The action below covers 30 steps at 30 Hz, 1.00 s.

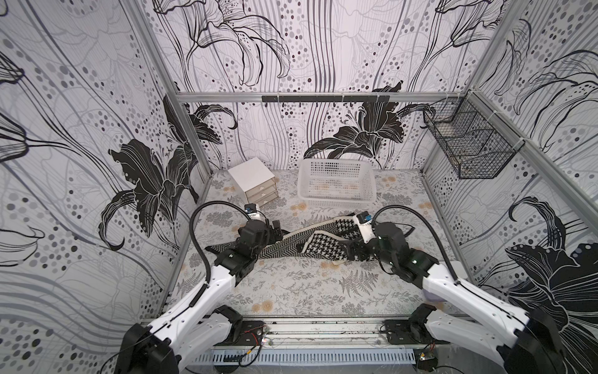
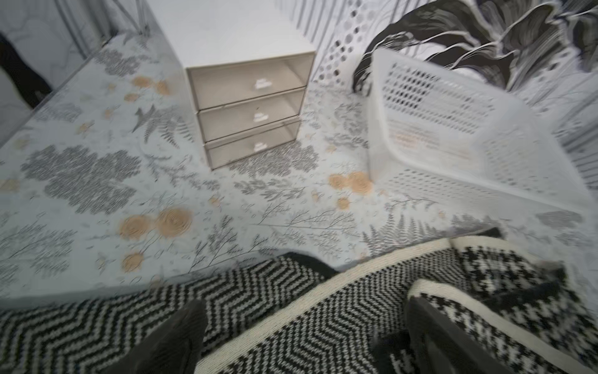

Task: Roll up the scarf and place it into the basket
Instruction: Flatten out the scarf at the center of the board.

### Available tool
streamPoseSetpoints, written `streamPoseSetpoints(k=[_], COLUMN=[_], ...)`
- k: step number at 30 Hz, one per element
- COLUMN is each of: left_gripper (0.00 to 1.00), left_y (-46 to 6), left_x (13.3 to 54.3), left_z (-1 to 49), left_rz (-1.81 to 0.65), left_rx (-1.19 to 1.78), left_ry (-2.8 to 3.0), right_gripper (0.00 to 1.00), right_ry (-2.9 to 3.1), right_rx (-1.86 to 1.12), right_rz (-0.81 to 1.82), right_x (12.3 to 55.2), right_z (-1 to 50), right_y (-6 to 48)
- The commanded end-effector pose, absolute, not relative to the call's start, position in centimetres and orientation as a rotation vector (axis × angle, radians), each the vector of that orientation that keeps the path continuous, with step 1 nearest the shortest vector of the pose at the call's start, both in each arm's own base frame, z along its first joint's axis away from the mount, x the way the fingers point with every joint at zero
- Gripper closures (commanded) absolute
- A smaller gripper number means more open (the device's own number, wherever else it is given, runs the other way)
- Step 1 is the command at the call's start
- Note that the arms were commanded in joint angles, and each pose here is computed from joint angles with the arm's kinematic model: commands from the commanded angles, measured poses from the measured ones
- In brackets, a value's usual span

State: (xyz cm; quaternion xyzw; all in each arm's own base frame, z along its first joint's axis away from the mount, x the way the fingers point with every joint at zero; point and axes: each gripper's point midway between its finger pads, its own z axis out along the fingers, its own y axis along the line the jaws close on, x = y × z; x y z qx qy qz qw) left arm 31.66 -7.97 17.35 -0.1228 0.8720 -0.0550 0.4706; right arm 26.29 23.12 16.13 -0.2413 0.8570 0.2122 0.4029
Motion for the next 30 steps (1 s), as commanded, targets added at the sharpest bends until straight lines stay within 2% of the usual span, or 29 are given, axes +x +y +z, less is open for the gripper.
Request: streamPoseSetpoints(k=[1,4,8,12,13,15,16,18,20,21,23,30], left_gripper=[0.01,0.01,0.01,0.00,0.00,0.00,0.00,0.01,0.04,0.06,0.09,0.12], left_y=[-5.0,-3.3,-0.4,3.2,3.6,3.5,3.3,3.2,3.2,3.2,2.7,0.9], left_x=[30.6,30.3,30.3,29.2,28.9,29.0,29.0,28.7,28.3,28.1,27.6,25.0], left_z=[17.8,17.7,15.4,13.2,12.6,11.8,11.3,10.4,9.7,9.5,8.8,4.7], left_rz=[0.001,-0.024,-0.129,-0.022,-0.013,-0.038,-0.052,-0.054,-0.049,-0.053,-0.083,-0.158], left_rx=[-0.487,-0.593,-0.777,-0.974,-1.010,-1.027,-1.039,-1.090,-1.131,-1.150,-1.183,-1.409], left_ry=[2.145,2.160,2.280,2.345,2.351,2.364,2.366,2.377,2.383,2.383,2.392,2.387], right_gripper=[0.00,0.00,0.00,0.03,0.12,0.17,0.24,0.40,0.71,1.00,1.00,1.00], right_ry=[2.263,2.276,2.272,2.282,2.294,2.317,2.326,2.335,2.342,2.344,2.340,2.307], right_rx=[-0.728,-0.782,-0.914,-0.928,-0.921,-0.899,-0.887,-0.862,-0.840,-0.835,-0.797,-0.725], right_rz=[0.679,0.693,0.545,0.381,0.323,0.236,0.194,0.110,0.036,0.016,-0.014,-0.104], right_x=[24.4,24.0,23.6,24.6,25.2,26.5,27.1,28.2,28.8,28.9,28.9,27.5], right_z=[14.0,13.4,12.3,10.8,10.4,9.3,8.7,7.9,7.7,7.7,8.2,10.6], right_y=[26.9,29.1,31.8,33.7,34.0,34.3,34.4,34.2,33.7,33.5,32.5,27.6])
